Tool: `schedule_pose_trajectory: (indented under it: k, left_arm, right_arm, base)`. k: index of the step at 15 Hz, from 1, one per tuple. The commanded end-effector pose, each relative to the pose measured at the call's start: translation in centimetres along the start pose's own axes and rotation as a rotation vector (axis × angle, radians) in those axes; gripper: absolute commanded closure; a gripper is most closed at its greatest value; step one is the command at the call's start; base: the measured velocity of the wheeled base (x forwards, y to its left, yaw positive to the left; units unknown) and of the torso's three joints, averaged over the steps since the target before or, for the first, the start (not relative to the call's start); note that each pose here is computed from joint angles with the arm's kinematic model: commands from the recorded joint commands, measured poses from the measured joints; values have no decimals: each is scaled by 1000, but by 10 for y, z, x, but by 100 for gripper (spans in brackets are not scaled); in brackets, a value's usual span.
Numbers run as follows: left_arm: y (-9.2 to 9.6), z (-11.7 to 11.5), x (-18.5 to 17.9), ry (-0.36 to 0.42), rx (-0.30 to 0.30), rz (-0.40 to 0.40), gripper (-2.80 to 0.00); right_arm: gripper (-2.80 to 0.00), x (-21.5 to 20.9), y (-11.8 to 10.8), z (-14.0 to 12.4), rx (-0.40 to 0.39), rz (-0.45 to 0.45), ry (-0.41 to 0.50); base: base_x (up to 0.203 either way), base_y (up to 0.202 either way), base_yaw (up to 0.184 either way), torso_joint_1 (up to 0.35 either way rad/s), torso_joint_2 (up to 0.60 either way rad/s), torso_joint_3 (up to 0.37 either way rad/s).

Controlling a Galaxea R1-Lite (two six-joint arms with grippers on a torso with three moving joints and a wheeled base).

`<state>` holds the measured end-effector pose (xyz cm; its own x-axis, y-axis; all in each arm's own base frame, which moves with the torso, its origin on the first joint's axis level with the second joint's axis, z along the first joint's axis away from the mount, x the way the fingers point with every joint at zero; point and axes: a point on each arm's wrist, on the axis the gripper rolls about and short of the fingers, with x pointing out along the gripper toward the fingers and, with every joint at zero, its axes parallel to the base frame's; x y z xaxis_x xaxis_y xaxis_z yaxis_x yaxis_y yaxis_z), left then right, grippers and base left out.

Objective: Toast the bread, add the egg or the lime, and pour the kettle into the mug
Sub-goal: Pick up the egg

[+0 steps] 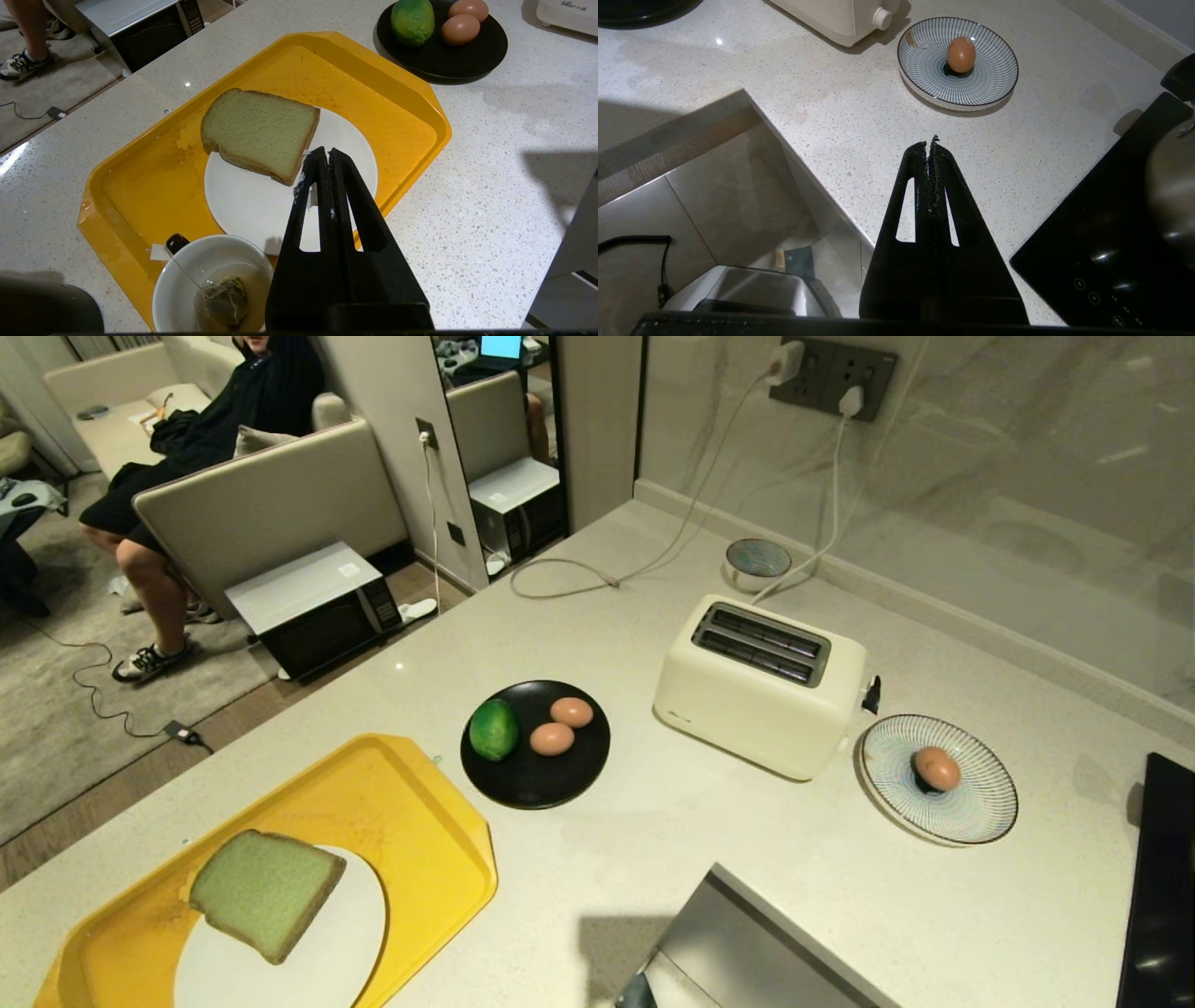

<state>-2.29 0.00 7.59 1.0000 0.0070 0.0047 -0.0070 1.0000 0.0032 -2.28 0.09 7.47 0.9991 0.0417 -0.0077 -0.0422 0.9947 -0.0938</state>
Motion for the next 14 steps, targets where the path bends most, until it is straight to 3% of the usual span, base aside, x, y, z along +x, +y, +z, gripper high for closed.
schedule_pose_trajectory:
  k: [1,9,13,14]
  left_arm:
    - [0,0,0,-1,0,1,0]
    - [0,0,0,-1,0,1,0]
    - [0,0,0,-1,0,1,0]
    - [0,0,0,-1,0,1,0]
  right_arm:
    - [0,0,0,0,-1,1,1]
    - [0,0,0,0,-2,0,1]
    - [0,-14,-3,37,-35,7,-29]
    - [0,-16,-4,52,-41,15,12]
  base:
    - [0,0,0,0,0,0]
    - [0,0,0,0,0,0]
    - [0,0,0,0,0,0]
    - [0,0,0,0,0,0]
